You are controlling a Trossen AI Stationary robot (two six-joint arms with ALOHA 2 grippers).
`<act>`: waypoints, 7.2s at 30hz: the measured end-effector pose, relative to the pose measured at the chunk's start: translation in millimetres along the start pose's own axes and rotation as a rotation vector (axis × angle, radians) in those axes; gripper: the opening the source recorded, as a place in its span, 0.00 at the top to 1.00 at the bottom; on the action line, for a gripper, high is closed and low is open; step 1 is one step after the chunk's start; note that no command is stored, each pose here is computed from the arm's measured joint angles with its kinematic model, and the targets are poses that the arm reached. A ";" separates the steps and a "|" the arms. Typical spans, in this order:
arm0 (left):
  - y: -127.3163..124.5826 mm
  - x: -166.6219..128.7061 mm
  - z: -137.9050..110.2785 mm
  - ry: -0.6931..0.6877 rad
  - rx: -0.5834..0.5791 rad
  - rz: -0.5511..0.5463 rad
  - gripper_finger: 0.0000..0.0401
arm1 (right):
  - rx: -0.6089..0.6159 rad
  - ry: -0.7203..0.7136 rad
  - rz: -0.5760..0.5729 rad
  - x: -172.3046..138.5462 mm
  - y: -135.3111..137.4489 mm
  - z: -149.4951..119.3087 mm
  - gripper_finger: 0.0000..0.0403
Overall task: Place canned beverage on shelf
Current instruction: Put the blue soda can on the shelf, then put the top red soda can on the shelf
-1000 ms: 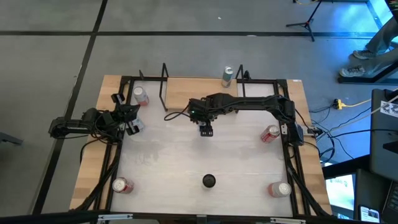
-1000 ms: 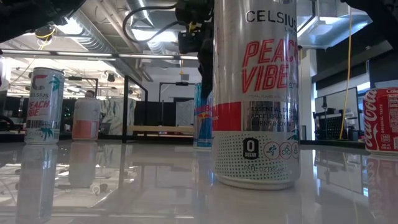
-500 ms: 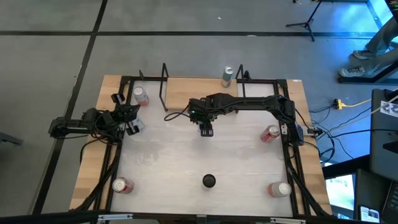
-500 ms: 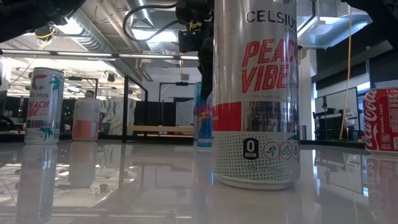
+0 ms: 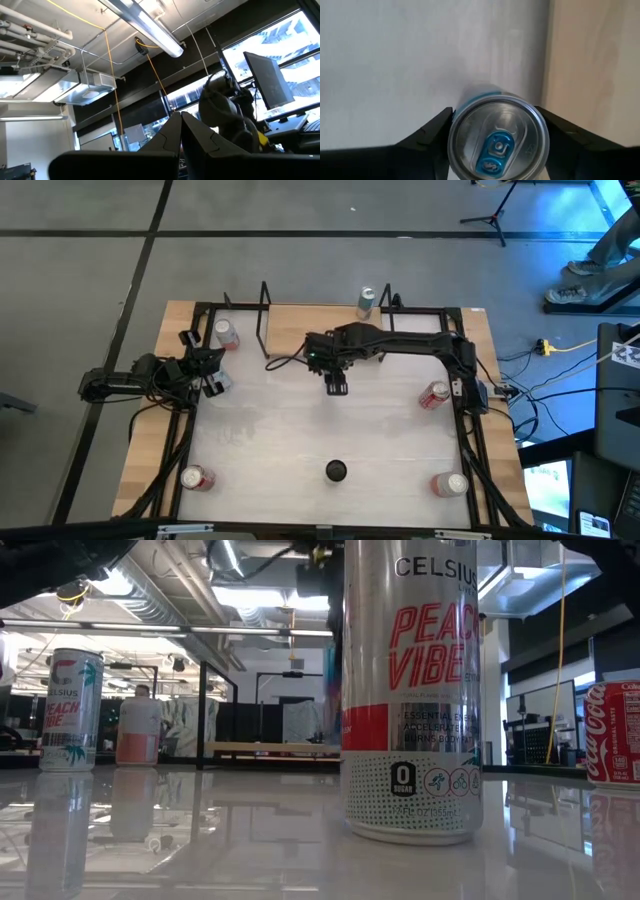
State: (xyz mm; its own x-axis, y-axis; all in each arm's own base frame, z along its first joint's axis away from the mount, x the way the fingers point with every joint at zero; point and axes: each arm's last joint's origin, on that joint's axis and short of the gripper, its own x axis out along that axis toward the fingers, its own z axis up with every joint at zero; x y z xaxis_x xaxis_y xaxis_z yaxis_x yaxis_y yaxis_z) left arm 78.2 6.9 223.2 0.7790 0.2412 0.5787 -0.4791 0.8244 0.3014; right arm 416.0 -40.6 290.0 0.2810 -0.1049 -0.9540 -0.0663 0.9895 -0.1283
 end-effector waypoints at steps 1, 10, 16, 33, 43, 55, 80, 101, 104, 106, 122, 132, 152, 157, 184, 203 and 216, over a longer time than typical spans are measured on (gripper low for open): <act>0.0 0.0 0.0 -0.001 0.000 0.000 0.98 | 0.001 -0.009 -0.002 -5.9 -0.3 -0.7 0.44; 0.0 0.0 -0.1 0.000 0.000 0.000 0.98 | 0.019 -0.081 -0.065 -60.2 -5.8 -18.3 0.44; -0.1 -0.1 -0.1 0.000 0.000 0.000 0.98 | 0.080 -0.069 -0.102 -81.4 -26.8 -38.1 0.43; -0.1 0.0 -0.1 0.001 0.000 0.000 0.98 | 0.141 -0.043 -0.097 -75.4 -101.8 -78.9 0.44; -0.1 0.0 -0.1 0.000 0.000 0.000 0.98 | 0.135 -0.032 -0.095 -58.3 -116.3 -88.2 0.44; -0.1 0.0 -0.1 0.000 0.000 0.000 0.98 | 0.106 0.003 -0.106 -32.9 -119.8 -95.6 0.44; -0.1 0.0 -0.1 0.000 0.001 0.000 0.98 | 0.148 0.021 -0.098 -28.0 -134.0 -107.7 0.43; -0.1 0.0 -0.1 0.000 0.001 0.000 0.98 | 0.155 0.015 -0.089 -20.2 -137.9 -105.8 0.43; -0.1 0.0 -0.1 0.000 0.001 0.000 0.98 | 0.156 0.017 -0.096 -20.0 -138.2 -105.6 0.43; -0.1 0.0 -0.1 0.000 0.001 0.000 0.98 | 0.156 0.023 -0.092 -19.1 -138.0 -105.9 0.43; 0.0 0.0 -0.1 0.000 0.001 0.000 0.98 | 0.156 0.037 -0.094 -15.3 -138.8 -105.6 0.38; 0.0 0.0 -0.1 0.000 0.001 0.000 0.98 | 0.159 0.060 -0.133 -15.9 -139.6 -106.3 0.29; -0.1 0.0 0.0 -0.002 -0.001 -0.003 0.98 | 0.162 0.038 -0.154 -66.1 -124.0 -88.8 0.29; -5.1 -0.4 0.5 -0.064 -0.019 -0.148 0.98 | 0.142 0.010 -0.098 -85.4 -91.8 -73.8 0.29; -3.5 -0.3 2.1 -0.074 0.006 -0.119 0.98 | 0.484 -0.024 -0.134 -140.6 9.6 -194.5 0.29; -1.4 -0.1 0.7 -0.029 0.000 -0.048 0.98 | 0.887 0.262 -0.118 -97.3 25.8 -246.8 0.23; -1.5 -0.1 0.7 -0.028 0.000 -0.049 0.98 | 0.917 0.482 -0.030 -56.8 36.3 -266.4 0.02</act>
State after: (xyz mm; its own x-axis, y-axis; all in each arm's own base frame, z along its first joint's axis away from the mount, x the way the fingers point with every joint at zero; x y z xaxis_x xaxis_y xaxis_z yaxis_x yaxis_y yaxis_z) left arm 78.6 5.3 223.2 0.7896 0.1864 0.5847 -0.4410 0.8349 0.3295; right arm 142.5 -25.2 267.3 -0.1557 0.0401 -0.9870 0.7453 0.6605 -0.0908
